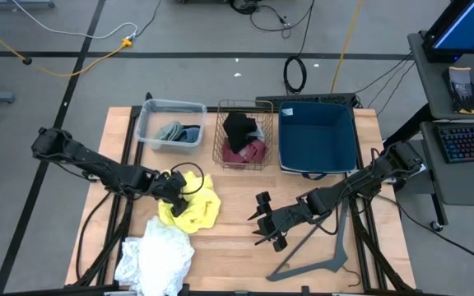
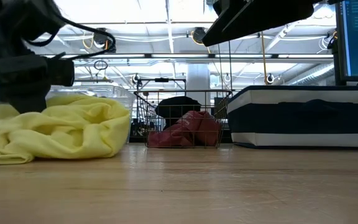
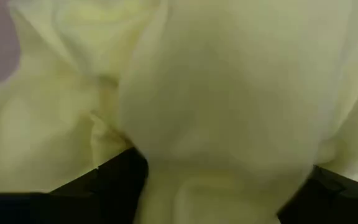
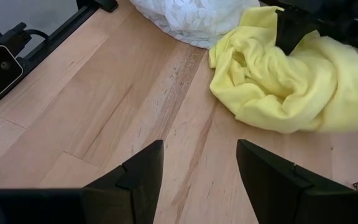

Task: Pick & Place Cloths
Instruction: Put the yellow shirt into the laundry bin

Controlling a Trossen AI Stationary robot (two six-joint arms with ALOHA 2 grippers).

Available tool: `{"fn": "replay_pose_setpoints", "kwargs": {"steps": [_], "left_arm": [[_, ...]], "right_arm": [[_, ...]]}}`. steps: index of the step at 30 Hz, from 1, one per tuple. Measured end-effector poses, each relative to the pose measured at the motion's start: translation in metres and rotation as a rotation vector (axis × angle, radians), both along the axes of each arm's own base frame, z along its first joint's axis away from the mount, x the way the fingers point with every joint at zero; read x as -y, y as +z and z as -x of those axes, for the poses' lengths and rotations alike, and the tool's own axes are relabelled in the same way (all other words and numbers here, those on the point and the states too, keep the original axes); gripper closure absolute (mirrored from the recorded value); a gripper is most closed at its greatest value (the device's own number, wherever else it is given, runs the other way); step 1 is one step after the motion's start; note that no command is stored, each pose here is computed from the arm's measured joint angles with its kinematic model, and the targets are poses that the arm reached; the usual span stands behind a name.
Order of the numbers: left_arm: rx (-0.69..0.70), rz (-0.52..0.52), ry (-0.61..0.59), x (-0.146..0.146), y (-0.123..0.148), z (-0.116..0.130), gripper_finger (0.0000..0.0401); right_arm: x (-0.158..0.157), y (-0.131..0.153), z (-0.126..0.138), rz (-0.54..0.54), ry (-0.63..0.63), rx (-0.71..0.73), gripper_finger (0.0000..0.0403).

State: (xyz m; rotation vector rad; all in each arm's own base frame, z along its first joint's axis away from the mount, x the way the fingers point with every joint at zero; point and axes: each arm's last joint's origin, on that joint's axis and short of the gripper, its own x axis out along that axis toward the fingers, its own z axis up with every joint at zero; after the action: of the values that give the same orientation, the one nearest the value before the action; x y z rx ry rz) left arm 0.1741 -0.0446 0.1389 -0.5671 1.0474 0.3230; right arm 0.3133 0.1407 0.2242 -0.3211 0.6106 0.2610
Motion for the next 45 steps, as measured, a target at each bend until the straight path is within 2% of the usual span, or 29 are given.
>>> {"fn": "replay_pose_setpoints", "kwargs": {"steps": [3,5,9,12,14,22,28,32,35,41,45], "left_arm": [[0.04,0.005,0.012,-0.002,-0.012,0.005,0.0132],[0.05,0.0,0.016,-0.003,-0.016,0.007,0.0164],[0.079,-0.024,-0.007,-0.003,-0.016,0.005,0.0254],[0.158,-0.043,-0.054,-0.001,-0.012,-0.001,0.0329],[0.208,-0.055,-0.087,0.0,-0.01,-0.004,0.0358],[0.328,-0.033,-0.154,0.007,0.01,-0.02,0.0358],[0.459,-0.077,-0.259,0.018,0.047,-0.039,0.0358],[0.542,-0.121,-0.317,0.026,0.074,-0.05,0.0358],[0.551,-0.167,-0.333,0.029,0.091,-0.054,0.0358],[0.548,-0.302,-0.33,0.034,0.121,-0.058,0.0358],[0.548,-0.392,-0.322,0.035,0.136,-0.059,0.0358]], "right_arm": [[0.0,0.0,0.0,0.0,0.0,0.0,0.0206],[0.0,0.0,0.0,0.0,0.0,0.0,0.0206],[0.001,0.0,-0.001,-0.002,-0.004,0.005,0.0206],[0.004,0.0,-0.002,-0.002,-0.012,0.004,0.0206],[0.005,0.0,-0.002,-0.002,-0.015,0.004,0.0206],[0.004,0.001,-0.003,-0.005,-0.015,0.012,0.0206],[0.003,0.005,-0.005,0.012,0.01,0.061,0.0206],[0.002,0.011,-0.009,0.034,0.04,0.144,0.0206],[0.0,0.017,-0.011,0.117,0.05,0.227,0.0206],[-0.007,0.031,-0.011,0.411,-0.013,0.401,0.0206],[-0.011,0.041,-0.011,0.521,-0.035,0.491,0.0206]]}}
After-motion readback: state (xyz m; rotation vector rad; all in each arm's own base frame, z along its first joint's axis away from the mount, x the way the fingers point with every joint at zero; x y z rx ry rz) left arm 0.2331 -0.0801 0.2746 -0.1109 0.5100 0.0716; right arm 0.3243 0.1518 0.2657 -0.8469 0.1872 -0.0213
